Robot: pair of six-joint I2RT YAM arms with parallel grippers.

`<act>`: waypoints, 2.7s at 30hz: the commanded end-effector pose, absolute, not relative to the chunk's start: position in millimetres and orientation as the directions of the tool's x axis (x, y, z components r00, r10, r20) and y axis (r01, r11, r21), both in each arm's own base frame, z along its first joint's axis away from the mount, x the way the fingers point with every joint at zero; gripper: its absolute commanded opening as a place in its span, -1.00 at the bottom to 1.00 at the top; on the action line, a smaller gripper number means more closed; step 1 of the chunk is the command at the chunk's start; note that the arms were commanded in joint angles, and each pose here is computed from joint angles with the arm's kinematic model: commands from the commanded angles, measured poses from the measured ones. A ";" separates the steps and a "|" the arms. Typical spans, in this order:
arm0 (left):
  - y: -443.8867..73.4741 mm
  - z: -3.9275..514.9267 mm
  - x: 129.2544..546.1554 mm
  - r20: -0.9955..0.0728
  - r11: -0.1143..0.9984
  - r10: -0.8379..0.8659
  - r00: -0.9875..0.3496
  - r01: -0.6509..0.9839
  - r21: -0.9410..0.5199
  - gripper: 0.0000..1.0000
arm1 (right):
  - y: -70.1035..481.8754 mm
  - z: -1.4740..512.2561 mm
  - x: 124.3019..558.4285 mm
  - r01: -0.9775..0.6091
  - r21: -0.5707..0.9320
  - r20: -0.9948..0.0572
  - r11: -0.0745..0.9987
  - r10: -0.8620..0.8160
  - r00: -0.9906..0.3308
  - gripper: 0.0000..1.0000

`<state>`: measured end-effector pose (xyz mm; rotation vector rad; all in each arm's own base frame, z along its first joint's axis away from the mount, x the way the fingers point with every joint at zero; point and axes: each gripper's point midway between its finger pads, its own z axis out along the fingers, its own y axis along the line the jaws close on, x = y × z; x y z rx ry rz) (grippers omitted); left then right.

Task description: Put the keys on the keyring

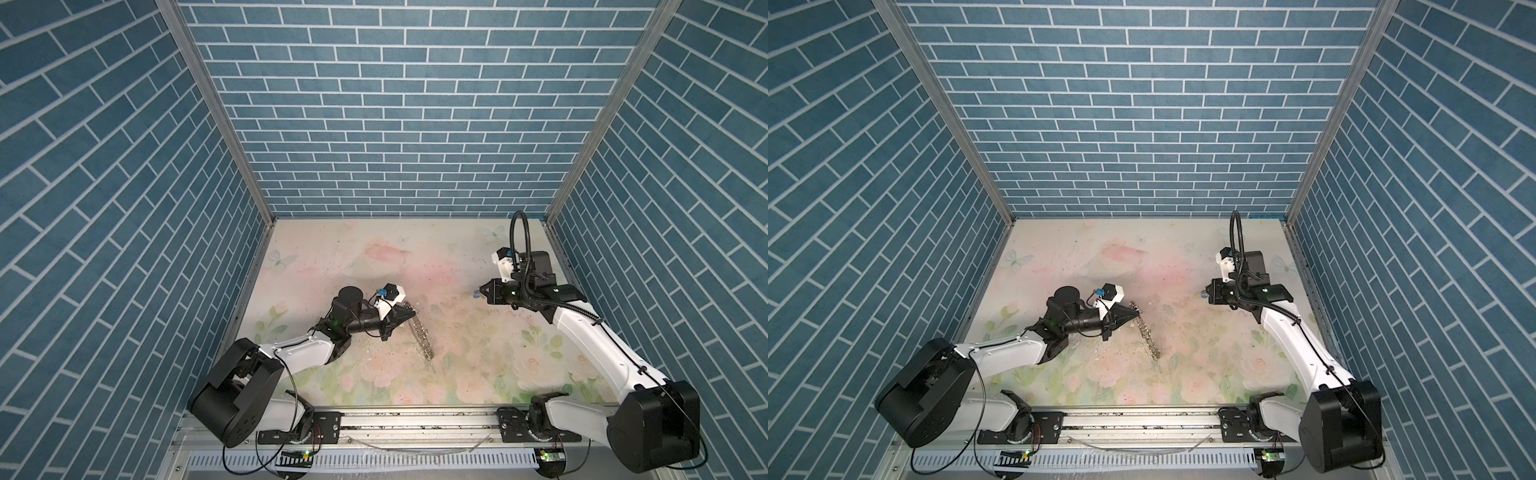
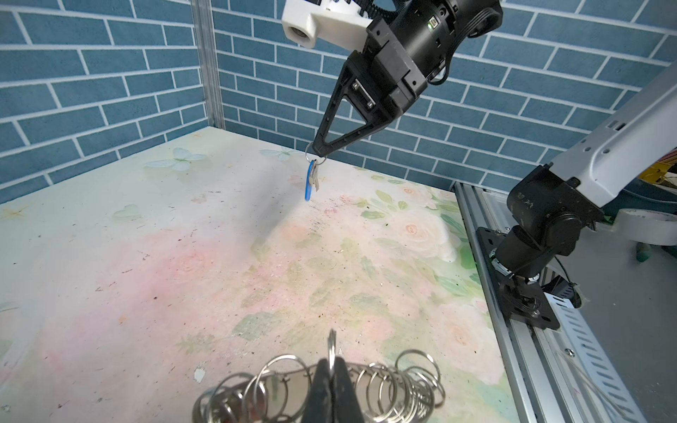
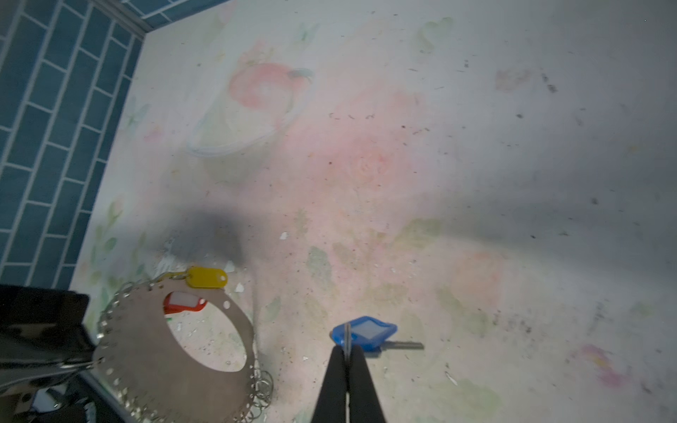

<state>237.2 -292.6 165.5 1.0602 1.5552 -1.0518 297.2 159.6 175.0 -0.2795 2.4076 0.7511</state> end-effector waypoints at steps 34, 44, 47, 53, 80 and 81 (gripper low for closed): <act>-318.8 195.9 228.7 -0.995 0.139 0.024 -0.096 0.986 -0.092 -1.00 | 269.9 199.3 222.4 -0.755 0.552 -0.746 0.353 -0.193 -0.637 -1.00; -318.7 195.5 226.3 -0.996 0.126 0.027 -0.087 0.989 -0.083 -1.00 | 281.2 196.7 209.6 -0.770 0.553 -0.739 0.319 -0.239 -0.630 -1.00; -318.4 194.3 225.9 -0.996 0.128 0.029 -0.083 0.989 -0.079 -1.00 | 283.1 196.4 206.2 -0.771 0.556 -0.737 0.309 -0.244 -0.630 -1.00; -316.3 193.6 225.6 -0.998 0.140 0.020 -0.054 0.989 -0.051 -1.00 | 284.8 197.6 200.6 -0.769 0.570 -0.732 0.291 -0.245 -0.636 -1.00; -313.4 193.3 224.0 -1.000 0.152 -0.009 0.005 0.988 0.003 -1.00 | 291.9 192.1 215.1 -0.716 0.620 -0.702 0.322 -0.179 -0.689 -1.00; -313.6 193.1 223.5 -1.000 0.151 -0.009 0.005 0.989 0.004 -1.00 | 292.4 192.4 215.0 -0.713 0.625 -0.700 0.318 -0.176 -0.692 -1.00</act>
